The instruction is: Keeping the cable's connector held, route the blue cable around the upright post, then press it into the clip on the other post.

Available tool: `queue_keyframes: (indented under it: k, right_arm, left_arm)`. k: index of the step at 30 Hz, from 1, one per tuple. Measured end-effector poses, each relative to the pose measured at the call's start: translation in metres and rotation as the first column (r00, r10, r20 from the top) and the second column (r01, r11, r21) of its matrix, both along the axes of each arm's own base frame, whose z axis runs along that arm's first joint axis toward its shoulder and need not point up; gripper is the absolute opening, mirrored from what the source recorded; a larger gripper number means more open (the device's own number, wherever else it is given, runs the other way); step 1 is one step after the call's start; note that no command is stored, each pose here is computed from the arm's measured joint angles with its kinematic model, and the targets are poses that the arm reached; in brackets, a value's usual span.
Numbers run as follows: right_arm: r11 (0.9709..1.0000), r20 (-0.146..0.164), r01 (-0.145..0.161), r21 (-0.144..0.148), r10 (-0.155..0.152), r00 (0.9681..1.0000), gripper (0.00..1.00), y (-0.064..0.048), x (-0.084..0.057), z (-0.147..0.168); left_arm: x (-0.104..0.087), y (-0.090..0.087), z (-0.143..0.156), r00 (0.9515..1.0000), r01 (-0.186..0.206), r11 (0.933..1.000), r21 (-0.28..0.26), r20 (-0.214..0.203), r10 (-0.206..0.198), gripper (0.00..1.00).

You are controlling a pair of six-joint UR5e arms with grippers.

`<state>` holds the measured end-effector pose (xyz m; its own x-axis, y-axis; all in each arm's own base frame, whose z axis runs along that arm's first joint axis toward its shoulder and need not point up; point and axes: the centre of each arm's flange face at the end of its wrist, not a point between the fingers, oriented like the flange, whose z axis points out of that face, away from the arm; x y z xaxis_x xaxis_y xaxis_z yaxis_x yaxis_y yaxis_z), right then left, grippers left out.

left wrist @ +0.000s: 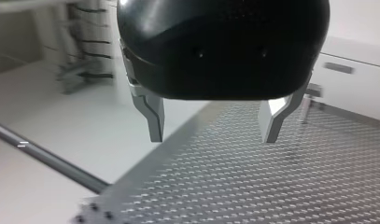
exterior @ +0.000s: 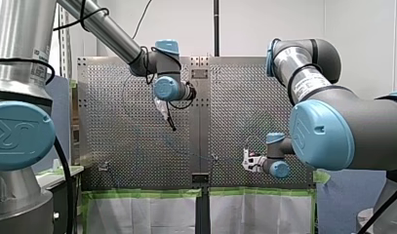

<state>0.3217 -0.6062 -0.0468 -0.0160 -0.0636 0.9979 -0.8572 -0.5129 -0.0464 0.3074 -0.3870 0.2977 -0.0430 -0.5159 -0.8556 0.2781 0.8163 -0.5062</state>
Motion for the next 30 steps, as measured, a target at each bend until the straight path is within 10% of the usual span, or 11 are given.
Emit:
queue_keyframes:
  k: [30]
  right_arm:
    - [1.0000, 0.001, -0.008, 0.003, 0.008, 1.0000, 0.00, 0.000, 0.000, -0.001]
  left_arm:
    - [-0.001, 0.013, -0.063, 0.9998, -0.020, 0.9998, 0.001, 0.007, 0.020, 1.00]
